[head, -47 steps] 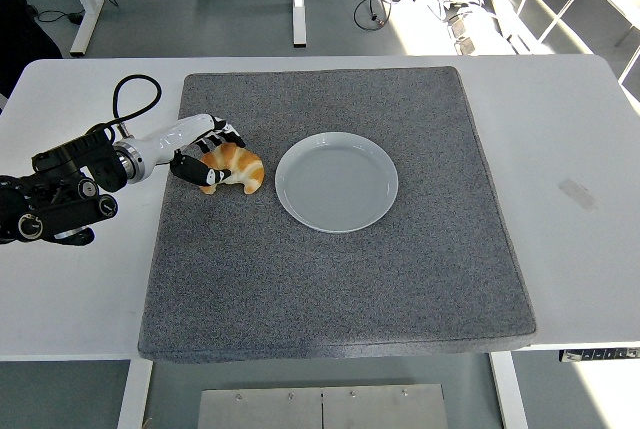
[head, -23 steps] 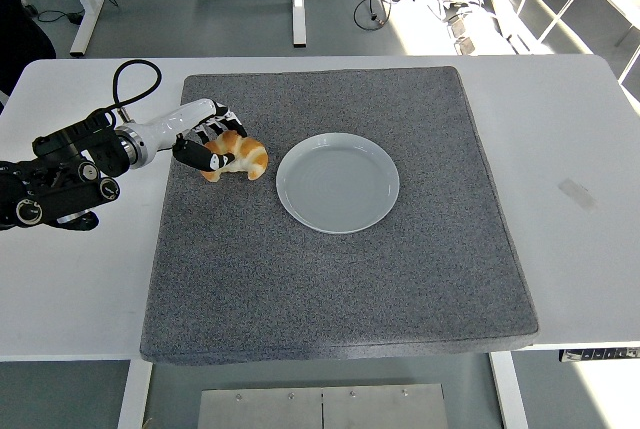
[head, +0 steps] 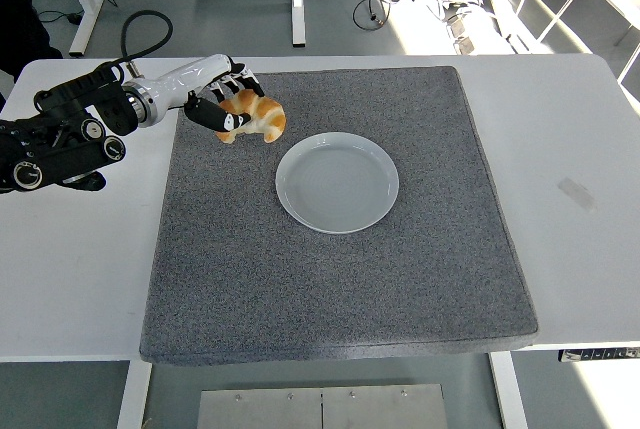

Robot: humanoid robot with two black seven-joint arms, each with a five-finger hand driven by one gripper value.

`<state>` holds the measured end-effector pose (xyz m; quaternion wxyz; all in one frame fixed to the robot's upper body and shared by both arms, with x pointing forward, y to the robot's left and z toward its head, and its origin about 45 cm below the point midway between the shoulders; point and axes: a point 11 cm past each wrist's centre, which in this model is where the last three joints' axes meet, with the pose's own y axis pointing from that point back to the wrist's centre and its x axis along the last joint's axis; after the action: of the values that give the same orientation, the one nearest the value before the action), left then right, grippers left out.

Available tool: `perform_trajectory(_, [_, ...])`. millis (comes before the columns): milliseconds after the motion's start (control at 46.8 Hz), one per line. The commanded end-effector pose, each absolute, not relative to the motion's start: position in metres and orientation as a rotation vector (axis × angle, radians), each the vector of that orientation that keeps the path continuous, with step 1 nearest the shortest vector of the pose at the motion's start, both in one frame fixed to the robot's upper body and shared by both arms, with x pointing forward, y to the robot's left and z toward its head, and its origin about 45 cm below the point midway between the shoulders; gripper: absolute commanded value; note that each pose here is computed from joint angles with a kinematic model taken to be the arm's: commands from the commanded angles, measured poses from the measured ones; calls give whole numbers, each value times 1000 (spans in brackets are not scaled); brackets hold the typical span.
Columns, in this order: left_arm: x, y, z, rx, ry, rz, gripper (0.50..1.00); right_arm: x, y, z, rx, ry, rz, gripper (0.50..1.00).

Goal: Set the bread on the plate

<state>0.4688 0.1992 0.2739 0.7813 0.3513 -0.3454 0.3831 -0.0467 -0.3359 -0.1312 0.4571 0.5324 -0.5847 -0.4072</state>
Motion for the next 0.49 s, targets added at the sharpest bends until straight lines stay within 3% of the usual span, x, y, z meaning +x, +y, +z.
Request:
perform_trajectory(0, [468,186,277,753,-788,794,546,-47,-336,-131,1312,-1441,-1004,1000])
perform_trajectory(470, [451,126,262,716,-900,635,551,-47,-336,-131,1312,-1441,-1004,1000])
